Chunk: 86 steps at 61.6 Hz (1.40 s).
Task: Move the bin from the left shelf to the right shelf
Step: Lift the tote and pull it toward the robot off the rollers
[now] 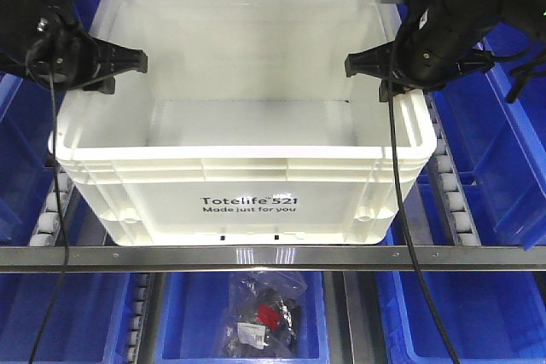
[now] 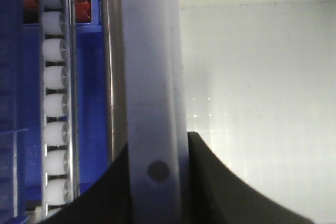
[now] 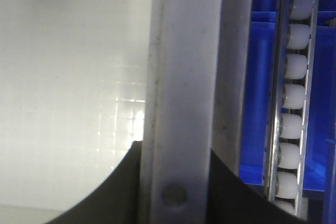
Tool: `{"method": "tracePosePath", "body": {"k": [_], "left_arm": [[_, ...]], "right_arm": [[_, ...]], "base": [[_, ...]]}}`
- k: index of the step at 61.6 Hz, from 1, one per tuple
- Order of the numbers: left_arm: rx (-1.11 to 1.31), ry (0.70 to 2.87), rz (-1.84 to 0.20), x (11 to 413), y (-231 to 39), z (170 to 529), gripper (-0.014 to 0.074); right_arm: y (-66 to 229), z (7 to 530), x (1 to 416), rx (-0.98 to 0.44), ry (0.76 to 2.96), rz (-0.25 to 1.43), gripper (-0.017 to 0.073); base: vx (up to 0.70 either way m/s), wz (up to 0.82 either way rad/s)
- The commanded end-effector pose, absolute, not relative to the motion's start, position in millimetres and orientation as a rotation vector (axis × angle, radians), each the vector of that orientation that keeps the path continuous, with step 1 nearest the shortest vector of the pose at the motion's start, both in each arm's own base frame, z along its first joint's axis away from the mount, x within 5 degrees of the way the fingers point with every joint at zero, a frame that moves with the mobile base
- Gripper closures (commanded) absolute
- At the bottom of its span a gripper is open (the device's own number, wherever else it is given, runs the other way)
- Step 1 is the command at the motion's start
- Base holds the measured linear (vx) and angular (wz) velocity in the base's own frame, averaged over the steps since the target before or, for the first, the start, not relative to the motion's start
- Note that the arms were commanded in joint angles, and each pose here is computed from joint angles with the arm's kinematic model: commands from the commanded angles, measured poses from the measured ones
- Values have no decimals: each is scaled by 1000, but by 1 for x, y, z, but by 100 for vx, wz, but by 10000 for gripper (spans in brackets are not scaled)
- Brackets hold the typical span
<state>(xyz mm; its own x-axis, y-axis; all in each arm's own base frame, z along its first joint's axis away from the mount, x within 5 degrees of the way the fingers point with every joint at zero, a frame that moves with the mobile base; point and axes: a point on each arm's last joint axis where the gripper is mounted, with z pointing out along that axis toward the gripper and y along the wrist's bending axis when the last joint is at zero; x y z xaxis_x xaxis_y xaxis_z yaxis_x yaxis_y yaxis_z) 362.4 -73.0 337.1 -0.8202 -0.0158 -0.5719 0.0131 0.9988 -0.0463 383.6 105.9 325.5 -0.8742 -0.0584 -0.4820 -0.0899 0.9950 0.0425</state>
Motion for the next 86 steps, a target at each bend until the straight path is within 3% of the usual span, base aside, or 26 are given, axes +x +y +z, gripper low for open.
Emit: {"method": "tracePosePath", "body": {"k": [1, 27, 86], "left_arm": [[33, 2322, -62, 345, -68, 391, 601], [26, 2260, -76, 326, -64, 414, 601], [26, 2260, -76, 325, -64, 415, 601]], "right_arm": [[99, 375, 373, -117, 2435, 103, 538], [98, 391, 362, -107, 2397, 140, 538], [96, 393, 358, -105, 2410, 133, 538]], "base": [[0, 0], [0, 0], [0, 0]]}}
